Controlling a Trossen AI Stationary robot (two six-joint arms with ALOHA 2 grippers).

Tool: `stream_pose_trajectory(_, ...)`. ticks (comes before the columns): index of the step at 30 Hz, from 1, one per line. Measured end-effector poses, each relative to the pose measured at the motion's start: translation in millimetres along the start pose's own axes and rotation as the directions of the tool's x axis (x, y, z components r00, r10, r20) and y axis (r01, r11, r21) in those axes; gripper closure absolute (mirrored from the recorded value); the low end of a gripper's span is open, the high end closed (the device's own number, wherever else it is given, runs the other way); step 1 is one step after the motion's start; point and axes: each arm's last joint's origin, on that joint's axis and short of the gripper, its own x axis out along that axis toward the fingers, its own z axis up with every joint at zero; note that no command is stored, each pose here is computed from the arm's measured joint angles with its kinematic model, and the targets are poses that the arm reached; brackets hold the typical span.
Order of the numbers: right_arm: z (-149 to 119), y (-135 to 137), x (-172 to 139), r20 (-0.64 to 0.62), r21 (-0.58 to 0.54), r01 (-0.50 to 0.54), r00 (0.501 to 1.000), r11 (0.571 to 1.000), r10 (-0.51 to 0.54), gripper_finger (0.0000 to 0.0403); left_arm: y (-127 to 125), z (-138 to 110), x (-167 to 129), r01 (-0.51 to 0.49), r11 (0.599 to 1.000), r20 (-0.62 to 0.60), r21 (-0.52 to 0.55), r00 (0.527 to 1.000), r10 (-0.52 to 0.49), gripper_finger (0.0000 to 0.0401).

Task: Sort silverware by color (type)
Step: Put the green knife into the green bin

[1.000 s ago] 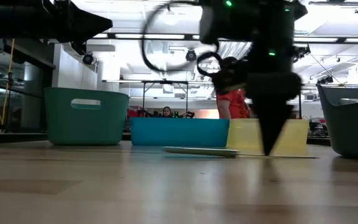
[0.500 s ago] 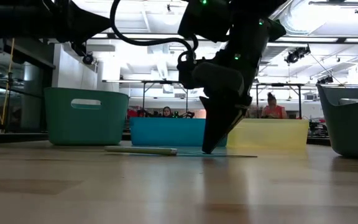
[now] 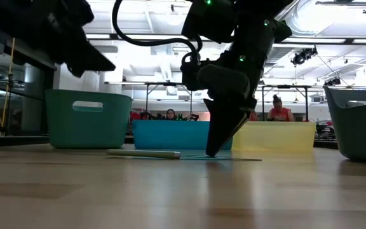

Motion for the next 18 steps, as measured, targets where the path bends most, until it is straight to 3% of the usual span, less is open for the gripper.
stream_pose_trajectory(3, 0, 0, 0, 0.001, 0.000, 0.000, 1.000, 1.000, 0.000, 0.0403, -12, -11, 12, 0.007, 0.999, -0.041, 0.037, 0.999, -0.006, 0.0401)
stream_pose_trajectory(7, 0, 0, 0, 0.002, 0.000, 0.000, 1.000, 1.000, 0.000, 0.0403, -25, -33, 28, -0.062, 0.996, -0.084, 0.061, 0.994, 0.067, 0.0401)
stream_pose_trajectory(18, 0, 0, 0, 0.004, -0.007, -0.001, 1.000, 1.000, 0.001, 0.0403, -46, -82, 63, -0.057, 0.998, -0.128, -0.013, 0.990, 0.055, 0.0401)
